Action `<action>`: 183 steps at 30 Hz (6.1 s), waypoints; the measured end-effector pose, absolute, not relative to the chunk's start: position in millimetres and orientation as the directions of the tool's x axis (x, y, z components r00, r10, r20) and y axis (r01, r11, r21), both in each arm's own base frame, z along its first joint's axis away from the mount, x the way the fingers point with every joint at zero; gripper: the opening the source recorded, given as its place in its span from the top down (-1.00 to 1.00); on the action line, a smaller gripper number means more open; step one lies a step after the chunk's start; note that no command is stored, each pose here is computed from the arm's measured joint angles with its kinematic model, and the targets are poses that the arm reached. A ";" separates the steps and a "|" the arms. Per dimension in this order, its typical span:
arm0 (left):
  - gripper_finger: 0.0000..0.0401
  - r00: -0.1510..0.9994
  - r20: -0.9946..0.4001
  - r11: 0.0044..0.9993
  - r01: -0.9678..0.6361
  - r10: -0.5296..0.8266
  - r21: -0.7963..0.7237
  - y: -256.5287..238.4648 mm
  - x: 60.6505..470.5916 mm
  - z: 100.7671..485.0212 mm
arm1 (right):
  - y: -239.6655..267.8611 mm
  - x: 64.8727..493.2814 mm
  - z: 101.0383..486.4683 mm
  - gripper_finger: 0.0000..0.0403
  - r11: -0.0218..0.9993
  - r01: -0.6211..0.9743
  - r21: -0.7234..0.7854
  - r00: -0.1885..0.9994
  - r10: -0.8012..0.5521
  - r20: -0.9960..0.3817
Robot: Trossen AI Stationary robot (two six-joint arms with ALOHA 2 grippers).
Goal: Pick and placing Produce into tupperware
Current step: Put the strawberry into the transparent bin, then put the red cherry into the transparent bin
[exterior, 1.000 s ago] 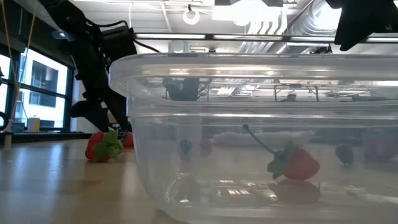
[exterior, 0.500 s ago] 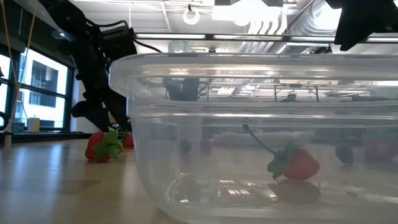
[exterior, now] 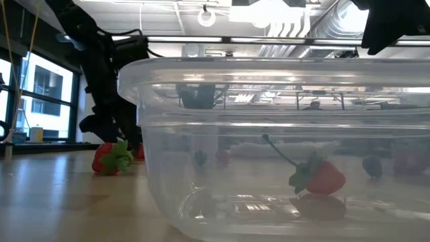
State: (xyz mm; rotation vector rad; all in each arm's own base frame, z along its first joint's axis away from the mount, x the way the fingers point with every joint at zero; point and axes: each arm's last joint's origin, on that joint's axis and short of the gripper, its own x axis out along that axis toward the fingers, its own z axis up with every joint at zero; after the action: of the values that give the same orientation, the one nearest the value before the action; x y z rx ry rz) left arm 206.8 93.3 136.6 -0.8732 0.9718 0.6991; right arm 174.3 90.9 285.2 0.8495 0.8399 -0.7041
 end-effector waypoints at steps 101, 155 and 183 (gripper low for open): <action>1.00 0.739 -0.670 0.932 -0.190 -0.071 -0.309 -169.3 383.7 212.7 | 85.3 192.1 284.3 0.63 0.618 0.721 0.312 0.538 -0.216 -0.815; 0.05 0.136 -0.800 0.723 -0.536 0.584 0.436 -129.1 320.3 274.3 | 124.5 193.2 260.5 0.63 0.604 0.740 0.297 0.420 -0.070 -0.905; 0.05 0.199 -0.934 0.772 -0.626 0.298 0.112 -43.5 261.7 209.0 | 132.0 224.9 235.0 0.63 0.761 0.594 0.261 0.350 0.048 -0.935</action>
State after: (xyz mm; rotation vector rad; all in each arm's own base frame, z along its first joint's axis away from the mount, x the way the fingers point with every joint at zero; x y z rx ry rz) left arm 261.7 -43.5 209.0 -0.3217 1.2085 0.6611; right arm 224.9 132.0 235.0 0.6439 1.1760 -0.3872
